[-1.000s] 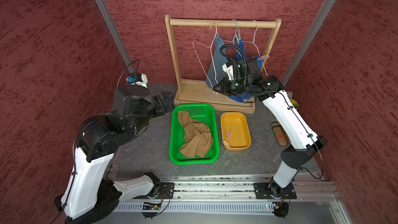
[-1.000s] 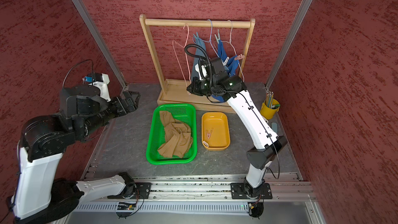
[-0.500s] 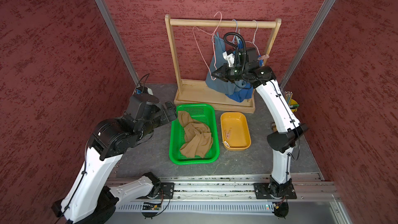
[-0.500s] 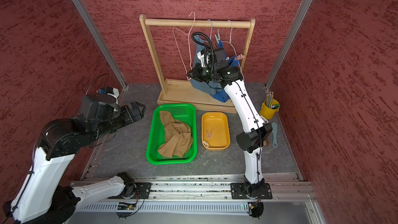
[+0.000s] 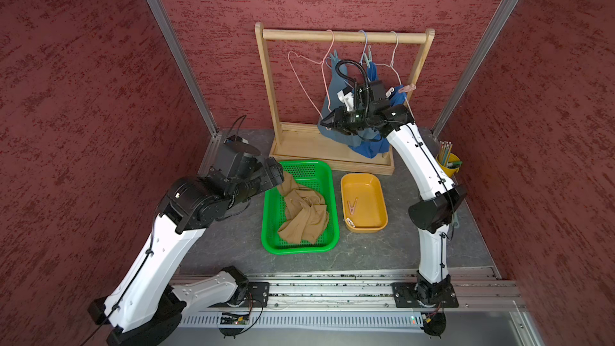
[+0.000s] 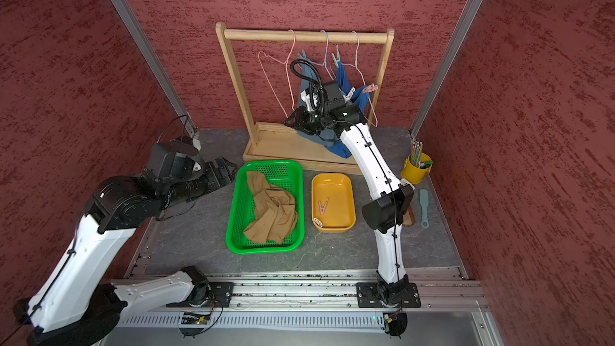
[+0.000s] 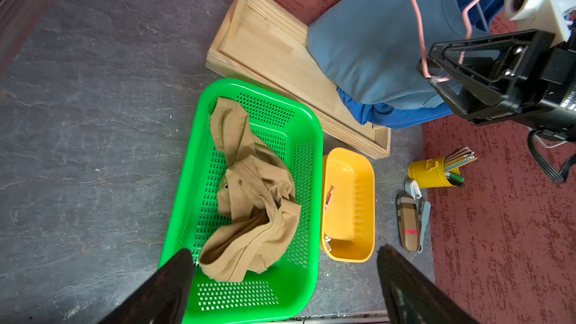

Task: Remove the clothespins securing tank tops to the hanger
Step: Place the hanger on the clothesline, then pick up the hanger from the clothesline.

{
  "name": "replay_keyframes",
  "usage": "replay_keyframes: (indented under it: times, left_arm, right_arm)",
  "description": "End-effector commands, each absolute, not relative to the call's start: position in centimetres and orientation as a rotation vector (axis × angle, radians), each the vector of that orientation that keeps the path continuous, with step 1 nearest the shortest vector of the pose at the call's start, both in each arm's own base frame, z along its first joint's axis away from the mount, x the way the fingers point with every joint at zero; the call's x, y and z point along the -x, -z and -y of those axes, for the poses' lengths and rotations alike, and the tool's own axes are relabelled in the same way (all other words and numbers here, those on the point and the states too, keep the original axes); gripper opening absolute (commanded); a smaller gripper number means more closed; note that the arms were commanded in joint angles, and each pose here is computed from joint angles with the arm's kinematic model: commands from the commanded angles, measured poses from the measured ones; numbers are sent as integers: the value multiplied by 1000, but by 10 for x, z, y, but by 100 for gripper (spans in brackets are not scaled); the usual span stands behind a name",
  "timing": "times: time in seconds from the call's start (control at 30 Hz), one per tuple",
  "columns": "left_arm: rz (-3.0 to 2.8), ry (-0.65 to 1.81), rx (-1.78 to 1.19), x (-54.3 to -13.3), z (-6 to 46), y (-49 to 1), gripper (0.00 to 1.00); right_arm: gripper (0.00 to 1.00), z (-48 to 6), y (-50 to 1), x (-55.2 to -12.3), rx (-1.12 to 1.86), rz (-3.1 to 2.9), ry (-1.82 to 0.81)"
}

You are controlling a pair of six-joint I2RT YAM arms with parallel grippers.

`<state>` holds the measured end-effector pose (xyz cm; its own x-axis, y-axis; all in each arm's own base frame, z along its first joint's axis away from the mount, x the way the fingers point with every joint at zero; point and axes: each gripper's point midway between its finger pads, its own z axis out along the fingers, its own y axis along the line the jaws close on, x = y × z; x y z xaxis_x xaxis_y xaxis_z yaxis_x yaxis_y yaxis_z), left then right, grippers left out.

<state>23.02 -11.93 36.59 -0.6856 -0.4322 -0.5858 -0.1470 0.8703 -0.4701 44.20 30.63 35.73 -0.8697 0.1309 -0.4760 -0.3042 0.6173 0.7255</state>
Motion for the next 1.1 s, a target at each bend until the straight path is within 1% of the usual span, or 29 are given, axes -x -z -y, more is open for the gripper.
replay_keyframes:
  times: [0.0,0.13,0.2,0.3,0.37,0.47,0.53,0.6,0.73,0.83,1.07]
  left_arm:
    - [-2289,571,428,-236,128,-373,94]
    - [-2334,552,404,-239,135,-368,99]
    - [-2353,540,384,-240,140,-365,100]
    - [-2398,499,408,-242,140,-355,100]
    - [-2431,483,429,-243,141,-350,100]
    - [-2477,460,415,-248,149,-345,99]
    - [-2517,427,368,-253,155,-340,99]
    - [-2557,382,326,-258,159,-337,99]
    - [-2625,410,225,-265,179,-328,100]
    - [-2633,445,195,-271,194,-323,99]
    - [-2578,495,248,-273,206,-338,100]
  right_arm:
    - [99,-281,-378,-426,108,-2327,-1058]
    - [99,-252,-361,-418,-3,-2361,-893]
    - [99,-236,-362,-410,-55,-2333,-844]
    - [99,-210,-359,-399,-144,-2272,-801]
    - [99,-191,-357,-394,-205,-2235,-818]
    - [99,-165,-354,-397,-271,-2192,-831]
    - [99,-146,-364,-393,-298,-2168,-821]
    - [99,-140,-368,-393,-252,-2177,-820]
    - [98,-126,-364,-399,-148,-2255,-680]
    - [94,-119,-373,-407,-83,-2264,-617]
    - [66,-111,-405,-425,-18,-2155,-636]
